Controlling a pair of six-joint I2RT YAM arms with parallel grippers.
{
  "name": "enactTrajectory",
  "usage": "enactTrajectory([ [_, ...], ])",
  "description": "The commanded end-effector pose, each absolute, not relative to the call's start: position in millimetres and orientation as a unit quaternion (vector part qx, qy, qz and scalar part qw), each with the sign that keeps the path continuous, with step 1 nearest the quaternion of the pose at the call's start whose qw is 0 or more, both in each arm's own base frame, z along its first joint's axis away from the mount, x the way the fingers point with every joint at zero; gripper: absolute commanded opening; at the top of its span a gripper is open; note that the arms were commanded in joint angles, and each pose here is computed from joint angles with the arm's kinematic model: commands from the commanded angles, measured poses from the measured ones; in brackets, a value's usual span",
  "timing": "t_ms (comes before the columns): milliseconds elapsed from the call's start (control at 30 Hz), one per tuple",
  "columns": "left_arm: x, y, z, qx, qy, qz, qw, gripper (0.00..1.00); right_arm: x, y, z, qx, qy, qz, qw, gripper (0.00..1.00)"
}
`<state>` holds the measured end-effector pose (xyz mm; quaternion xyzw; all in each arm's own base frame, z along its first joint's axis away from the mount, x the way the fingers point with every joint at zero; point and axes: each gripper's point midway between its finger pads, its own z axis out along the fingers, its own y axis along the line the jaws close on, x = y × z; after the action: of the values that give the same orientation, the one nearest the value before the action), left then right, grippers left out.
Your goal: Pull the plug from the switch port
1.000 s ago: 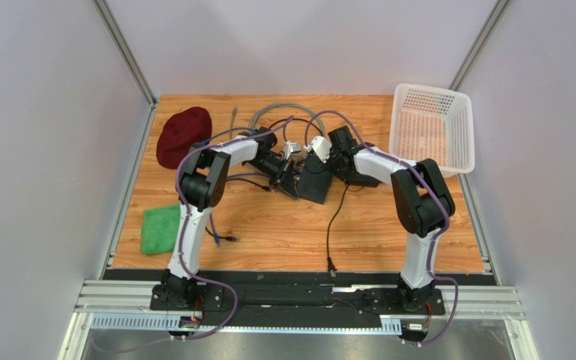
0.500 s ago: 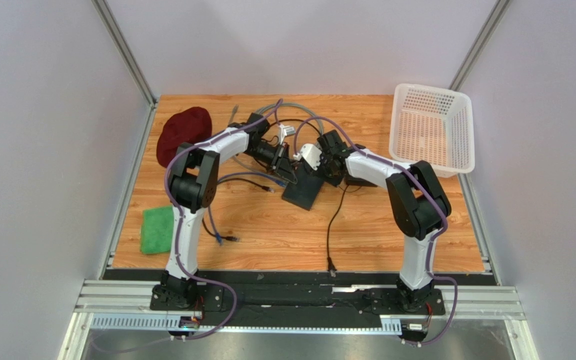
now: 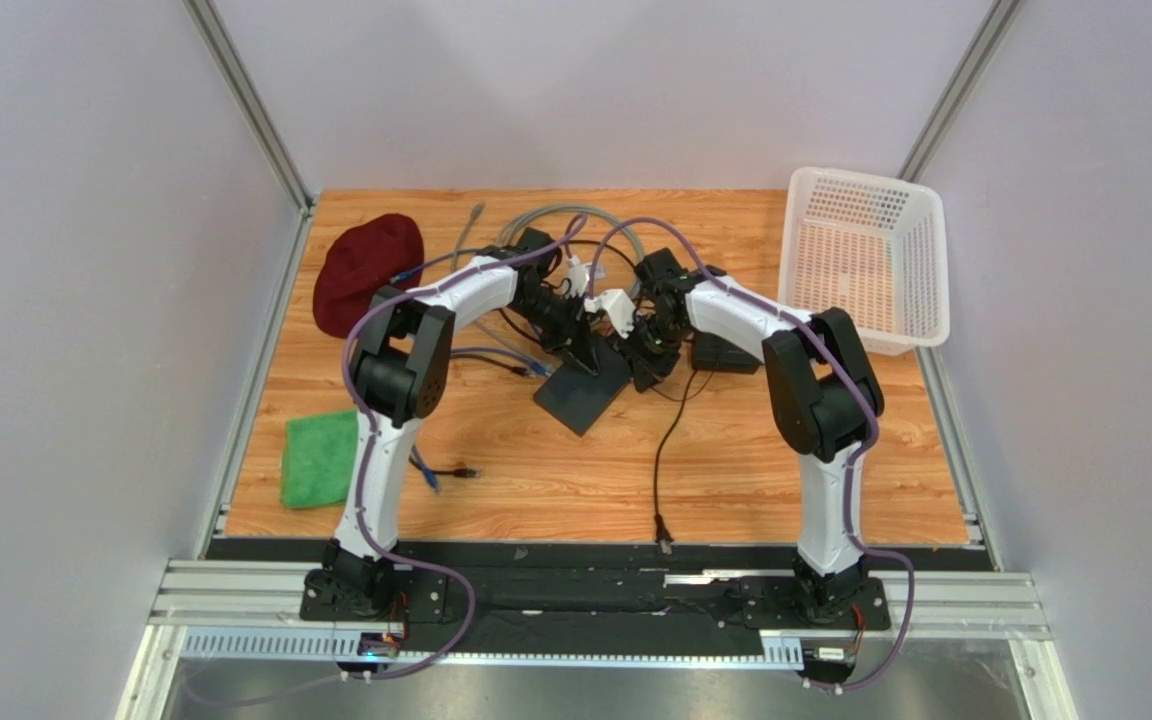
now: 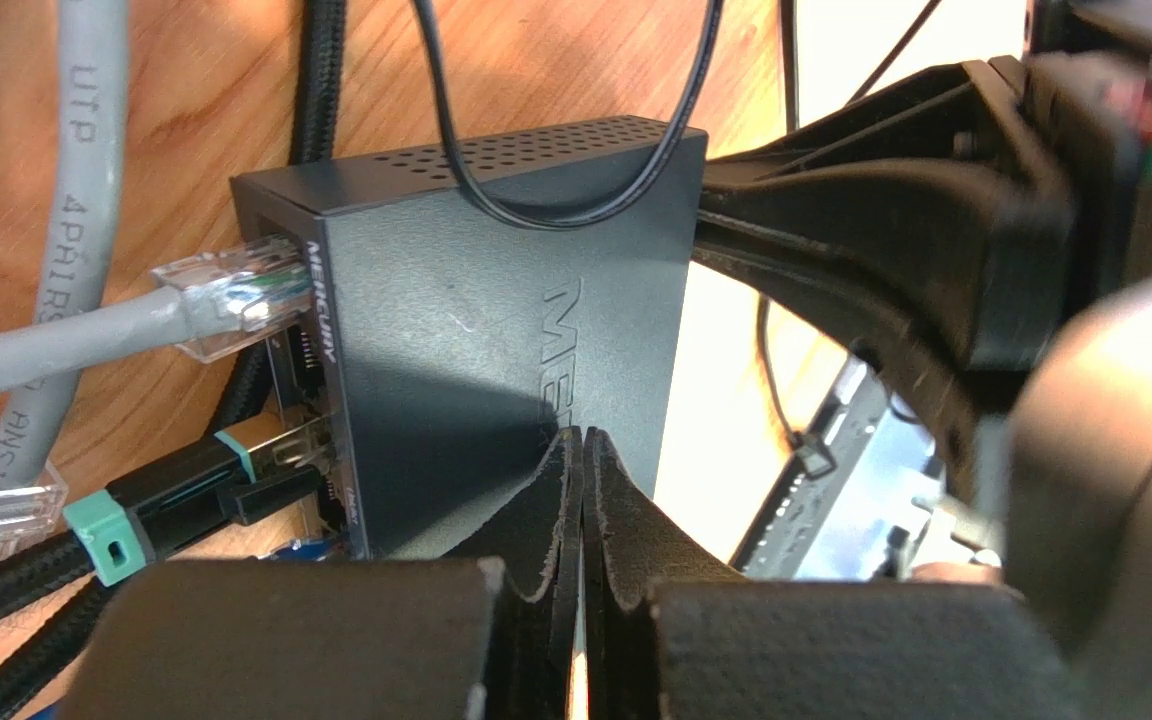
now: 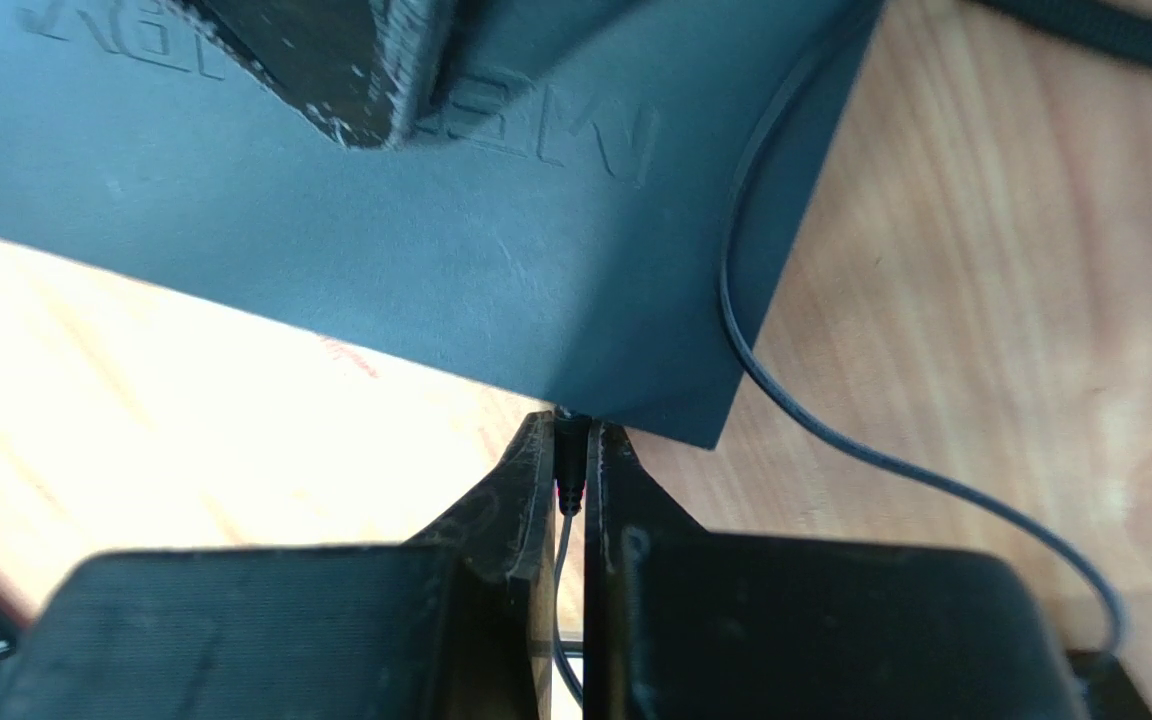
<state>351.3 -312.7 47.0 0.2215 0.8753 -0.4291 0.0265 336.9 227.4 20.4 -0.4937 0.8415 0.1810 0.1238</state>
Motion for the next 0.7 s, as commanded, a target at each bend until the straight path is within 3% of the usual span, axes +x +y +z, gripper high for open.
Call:
enactTrajectory([
  [0, 362, -305, 20, 0.199, 0.897, -0.394, 0.021, 0.00, 274, 220, 4, -0.418, 0.867, 0.271, -0.015, 0.00],
  [233, 357, -304, 17, 0.180, 0.907, -0.381, 0.009, 0.00, 265, 212, 9, -0.393, 0.877, 0.270, -0.061, 0.00],
  [500, 353, -314, 52, 0.233, 0.868, -0.436, 0.039, 0.00, 287, 172, 67, -0.432, 0.879, 0.191, 0.063, 0.00],
  [667, 352, -314, 86, 0.257, 0.848, -0.458, 0.068, 0.01, 258, 99, 60, -0.469, 0.875, 0.100, 0.067, 0.00],
])
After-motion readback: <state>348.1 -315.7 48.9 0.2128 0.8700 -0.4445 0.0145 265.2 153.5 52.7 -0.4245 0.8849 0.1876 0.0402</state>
